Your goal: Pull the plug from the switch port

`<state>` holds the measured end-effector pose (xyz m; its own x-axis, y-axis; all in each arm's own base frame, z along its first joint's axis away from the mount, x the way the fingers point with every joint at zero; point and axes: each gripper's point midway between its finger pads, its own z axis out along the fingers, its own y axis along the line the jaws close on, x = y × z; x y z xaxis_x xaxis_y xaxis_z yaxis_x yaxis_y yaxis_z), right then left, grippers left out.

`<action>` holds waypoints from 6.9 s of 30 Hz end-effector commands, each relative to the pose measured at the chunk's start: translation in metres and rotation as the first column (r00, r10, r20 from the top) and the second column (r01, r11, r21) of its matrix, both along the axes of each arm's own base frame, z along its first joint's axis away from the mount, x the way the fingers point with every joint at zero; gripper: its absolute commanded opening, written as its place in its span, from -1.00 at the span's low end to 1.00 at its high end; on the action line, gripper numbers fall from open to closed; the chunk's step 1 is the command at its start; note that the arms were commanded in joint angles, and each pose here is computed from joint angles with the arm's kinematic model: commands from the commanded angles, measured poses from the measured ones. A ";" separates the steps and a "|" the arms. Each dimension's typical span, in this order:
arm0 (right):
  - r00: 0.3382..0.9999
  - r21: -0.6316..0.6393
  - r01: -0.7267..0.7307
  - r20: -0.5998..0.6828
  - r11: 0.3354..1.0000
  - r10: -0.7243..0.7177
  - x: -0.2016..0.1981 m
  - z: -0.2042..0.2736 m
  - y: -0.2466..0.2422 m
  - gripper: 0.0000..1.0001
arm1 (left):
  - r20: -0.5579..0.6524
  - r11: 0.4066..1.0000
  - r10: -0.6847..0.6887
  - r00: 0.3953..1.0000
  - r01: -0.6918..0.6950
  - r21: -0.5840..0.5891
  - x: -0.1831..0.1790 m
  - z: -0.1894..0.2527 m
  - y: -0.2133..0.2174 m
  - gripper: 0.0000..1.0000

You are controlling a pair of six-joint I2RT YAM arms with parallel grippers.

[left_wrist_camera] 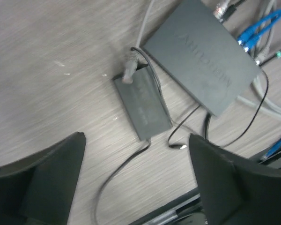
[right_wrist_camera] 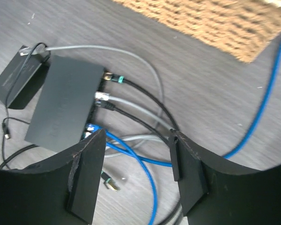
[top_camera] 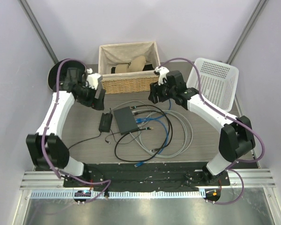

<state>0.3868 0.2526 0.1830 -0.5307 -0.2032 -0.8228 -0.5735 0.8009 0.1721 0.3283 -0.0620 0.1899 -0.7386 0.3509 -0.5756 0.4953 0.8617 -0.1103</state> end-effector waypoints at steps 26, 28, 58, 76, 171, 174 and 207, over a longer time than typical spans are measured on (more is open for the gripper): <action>0.972 -0.047 -0.231 0.040 0.972 0.233 -0.002 -0.014 0.046 0.31 | -0.371 0.953 0.280 0.886 -0.210 0.217 -0.011 -0.159 0.008 0.11; 0.965 -0.068 -0.256 0.037 0.964 0.258 -0.006 -0.022 0.057 0.32 | -0.411 0.968 0.248 0.877 -0.207 0.141 -0.019 -0.160 0.002 0.22; 0.964 -0.089 -0.265 -0.003 0.960 0.266 -0.020 -0.036 0.054 0.36 | -0.382 0.987 0.082 0.920 -0.129 -0.096 -0.029 -0.150 -0.044 0.54; 0.959 -0.120 -0.282 -0.022 0.952 0.282 -0.021 -0.051 0.052 0.36 | -0.219 0.911 -0.043 0.975 0.128 0.392 -0.040 -0.154 0.067 -0.67; 0.816 0.147 -0.490 -0.270 0.859 0.511 0.002 -0.092 0.058 0.03 | -0.602 0.994 -0.089 0.793 0.033 -0.103 -0.004 -0.168 -0.113 -1.00; 0.820 0.136 -0.459 -0.314 0.878 0.478 0.009 -0.109 0.056 0.03 | -0.612 0.995 -0.084 0.786 0.032 -0.095 -0.006 -0.172 -0.112 -1.00; 0.640 0.600 -0.246 -0.489 0.762 0.592 -0.002 -0.125 0.086 -0.03 | -0.626 0.991 -0.087 0.775 0.133 0.028 -0.024 -0.203 -0.104 -1.00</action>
